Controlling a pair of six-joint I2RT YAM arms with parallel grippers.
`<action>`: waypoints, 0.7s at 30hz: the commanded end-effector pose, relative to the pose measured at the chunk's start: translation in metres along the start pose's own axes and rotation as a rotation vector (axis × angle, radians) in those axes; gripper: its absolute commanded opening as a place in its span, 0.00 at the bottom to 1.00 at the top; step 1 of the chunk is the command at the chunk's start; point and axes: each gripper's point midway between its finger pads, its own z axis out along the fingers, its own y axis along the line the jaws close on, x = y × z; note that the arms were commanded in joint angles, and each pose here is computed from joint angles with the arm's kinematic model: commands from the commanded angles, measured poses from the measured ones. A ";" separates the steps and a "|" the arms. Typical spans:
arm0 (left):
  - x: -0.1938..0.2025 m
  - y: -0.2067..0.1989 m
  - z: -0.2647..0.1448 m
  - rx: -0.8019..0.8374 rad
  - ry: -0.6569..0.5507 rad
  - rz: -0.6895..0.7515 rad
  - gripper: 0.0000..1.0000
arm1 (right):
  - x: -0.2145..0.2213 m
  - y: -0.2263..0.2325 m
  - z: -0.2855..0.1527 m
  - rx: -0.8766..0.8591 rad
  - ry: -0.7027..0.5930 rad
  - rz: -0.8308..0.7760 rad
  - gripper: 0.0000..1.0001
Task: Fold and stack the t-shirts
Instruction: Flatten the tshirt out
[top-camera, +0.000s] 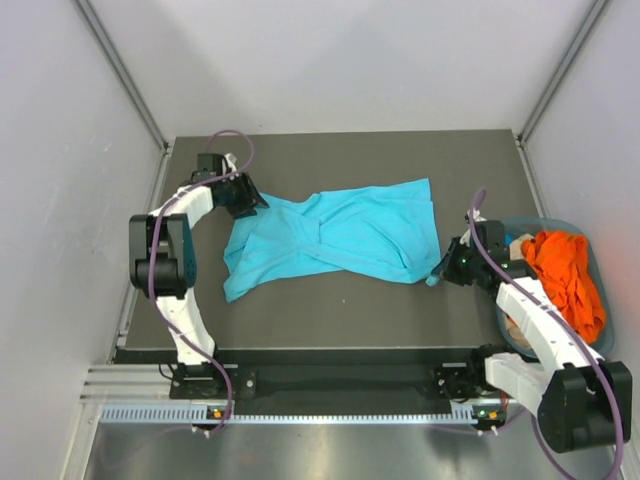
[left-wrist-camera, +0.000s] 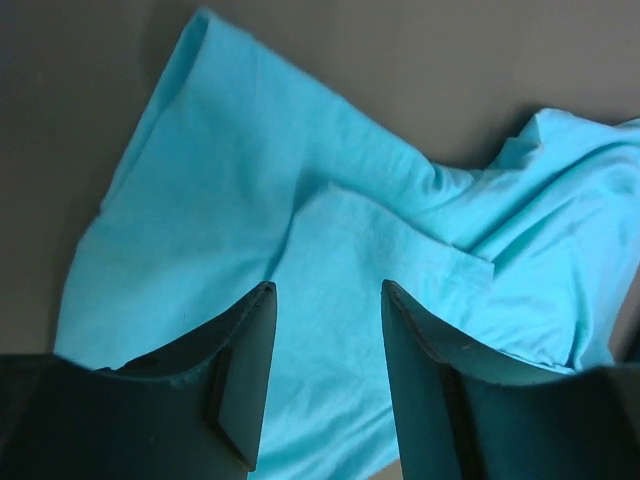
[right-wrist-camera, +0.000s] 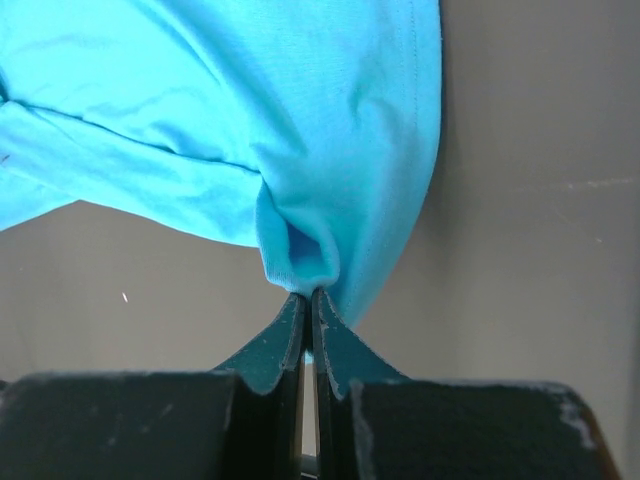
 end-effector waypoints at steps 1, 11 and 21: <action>-0.016 -0.009 0.015 0.066 0.001 0.100 0.51 | -0.027 0.023 -0.006 -0.072 -0.072 -0.053 0.00; -0.021 -0.005 0.035 0.099 0.001 0.191 0.46 | -0.026 0.019 0.010 -0.060 -0.043 -0.060 0.00; -0.040 -0.022 0.022 0.112 -0.051 0.237 0.39 | -0.025 0.018 0.017 -0.056 -0.027 -0.056 0.00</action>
